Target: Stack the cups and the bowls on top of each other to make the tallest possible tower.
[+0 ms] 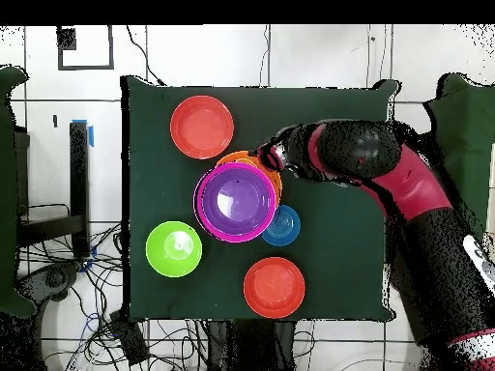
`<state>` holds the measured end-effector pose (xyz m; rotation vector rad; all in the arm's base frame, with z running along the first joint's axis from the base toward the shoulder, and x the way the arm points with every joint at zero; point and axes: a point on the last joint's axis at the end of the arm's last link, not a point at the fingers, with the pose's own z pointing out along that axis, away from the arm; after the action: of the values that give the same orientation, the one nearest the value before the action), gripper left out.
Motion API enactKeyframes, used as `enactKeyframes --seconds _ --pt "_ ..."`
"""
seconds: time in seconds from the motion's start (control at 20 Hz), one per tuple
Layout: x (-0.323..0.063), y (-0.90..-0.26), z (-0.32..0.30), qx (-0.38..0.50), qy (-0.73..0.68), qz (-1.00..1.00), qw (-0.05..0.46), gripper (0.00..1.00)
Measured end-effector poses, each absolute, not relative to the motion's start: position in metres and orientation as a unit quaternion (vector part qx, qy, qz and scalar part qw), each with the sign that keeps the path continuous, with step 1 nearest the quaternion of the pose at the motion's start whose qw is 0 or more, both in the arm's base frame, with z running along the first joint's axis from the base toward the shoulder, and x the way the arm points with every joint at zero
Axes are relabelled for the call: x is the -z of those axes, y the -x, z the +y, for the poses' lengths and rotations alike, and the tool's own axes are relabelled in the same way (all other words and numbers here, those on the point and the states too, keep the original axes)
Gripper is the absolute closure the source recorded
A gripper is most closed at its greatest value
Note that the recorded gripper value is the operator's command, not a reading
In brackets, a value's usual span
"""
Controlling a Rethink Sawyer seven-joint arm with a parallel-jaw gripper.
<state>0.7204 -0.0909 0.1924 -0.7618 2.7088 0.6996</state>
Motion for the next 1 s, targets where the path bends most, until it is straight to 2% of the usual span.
enactKeyframes --seconds 0.35,0.7,1.0 --pt "-0.21 -0.739 -0.059 -0.167 0.309 0.929 0.114 0.0" --pt "-0.19 -0.729 0.001 -0.131 0.32 0.936 0.069 0.0" --pt "-0.174 -0.721 0.034 -0.115 0.311 0.942 0.053 0.0"
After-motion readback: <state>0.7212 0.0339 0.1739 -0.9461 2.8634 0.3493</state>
